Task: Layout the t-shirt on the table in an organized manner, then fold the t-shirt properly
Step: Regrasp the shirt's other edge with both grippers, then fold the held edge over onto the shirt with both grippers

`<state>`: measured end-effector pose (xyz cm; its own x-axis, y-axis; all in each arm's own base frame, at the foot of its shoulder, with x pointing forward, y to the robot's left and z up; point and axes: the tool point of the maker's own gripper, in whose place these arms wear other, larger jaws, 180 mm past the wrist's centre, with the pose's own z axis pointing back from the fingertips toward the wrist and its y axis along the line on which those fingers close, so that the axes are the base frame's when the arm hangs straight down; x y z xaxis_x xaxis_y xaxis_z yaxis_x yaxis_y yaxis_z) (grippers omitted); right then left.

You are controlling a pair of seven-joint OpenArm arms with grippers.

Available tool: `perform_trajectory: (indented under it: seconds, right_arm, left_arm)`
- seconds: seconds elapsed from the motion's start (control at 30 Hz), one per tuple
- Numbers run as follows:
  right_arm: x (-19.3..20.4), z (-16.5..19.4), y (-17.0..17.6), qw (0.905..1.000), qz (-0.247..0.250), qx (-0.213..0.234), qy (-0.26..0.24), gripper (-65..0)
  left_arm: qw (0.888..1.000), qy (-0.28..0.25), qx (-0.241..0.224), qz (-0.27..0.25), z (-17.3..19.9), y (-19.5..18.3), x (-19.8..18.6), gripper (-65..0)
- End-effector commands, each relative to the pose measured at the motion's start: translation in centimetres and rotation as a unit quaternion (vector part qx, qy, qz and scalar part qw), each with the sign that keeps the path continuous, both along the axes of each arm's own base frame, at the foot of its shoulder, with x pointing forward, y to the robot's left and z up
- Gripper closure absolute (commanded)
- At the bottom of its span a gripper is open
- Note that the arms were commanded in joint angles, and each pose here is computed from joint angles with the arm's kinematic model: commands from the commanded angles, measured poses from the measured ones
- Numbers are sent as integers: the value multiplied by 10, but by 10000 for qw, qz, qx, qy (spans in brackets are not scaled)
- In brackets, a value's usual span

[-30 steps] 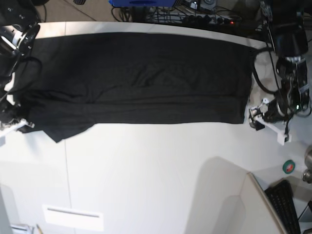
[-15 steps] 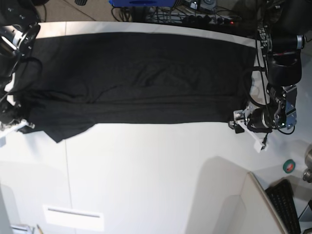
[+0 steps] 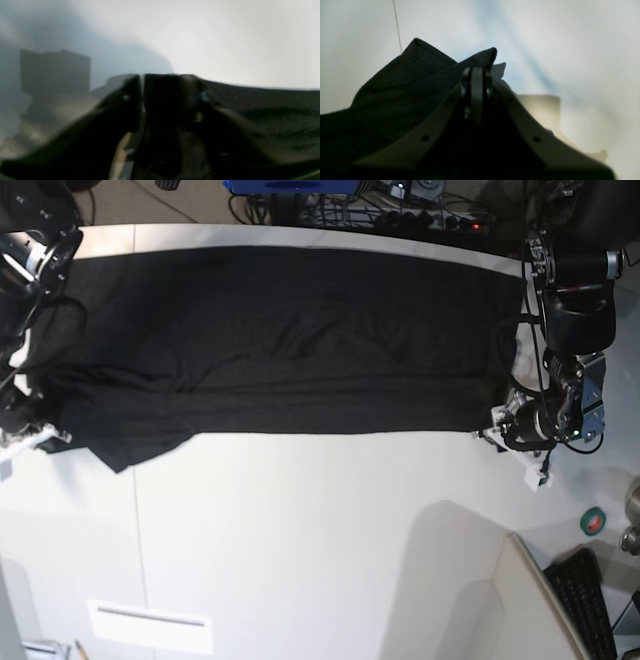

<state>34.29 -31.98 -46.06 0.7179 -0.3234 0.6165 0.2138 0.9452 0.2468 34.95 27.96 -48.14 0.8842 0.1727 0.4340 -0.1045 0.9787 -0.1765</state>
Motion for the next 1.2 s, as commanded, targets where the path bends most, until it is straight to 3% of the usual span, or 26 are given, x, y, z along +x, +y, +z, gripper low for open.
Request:
perform_trajectory:
  seconds: [0.0,0.17,0.7,0.93,1.07,1.17]
  right_arm:
    - [17,22,-12,9993,-48,-119,-347,0]
    - [17,21,-11,9993,-43,-104,-347,0]
    - [59,61,-14,9961,-52,-144,-866,0]
    - [81,93,-28,9850,-235,-350,-1671,0]
    - [89,90,-6,9840,241,-559,-1672,0]
    - [84,84,-2,9843,313,-593,-1634,0]
  left_arm:
    - [9999,-125,48,-10,8,4,8,-135]
    - [9986,-343,200,-341,3,-11,13,-3]
    - [9913,-1288,225,-178,72,-24,97,0]
    - [9819,-1858,264,-257,116,-28,125,0]
    - [9785,-2020,236,-348,125,-39,129,0]
    - [9794,-1973,204,-381,118,-44,124,0]
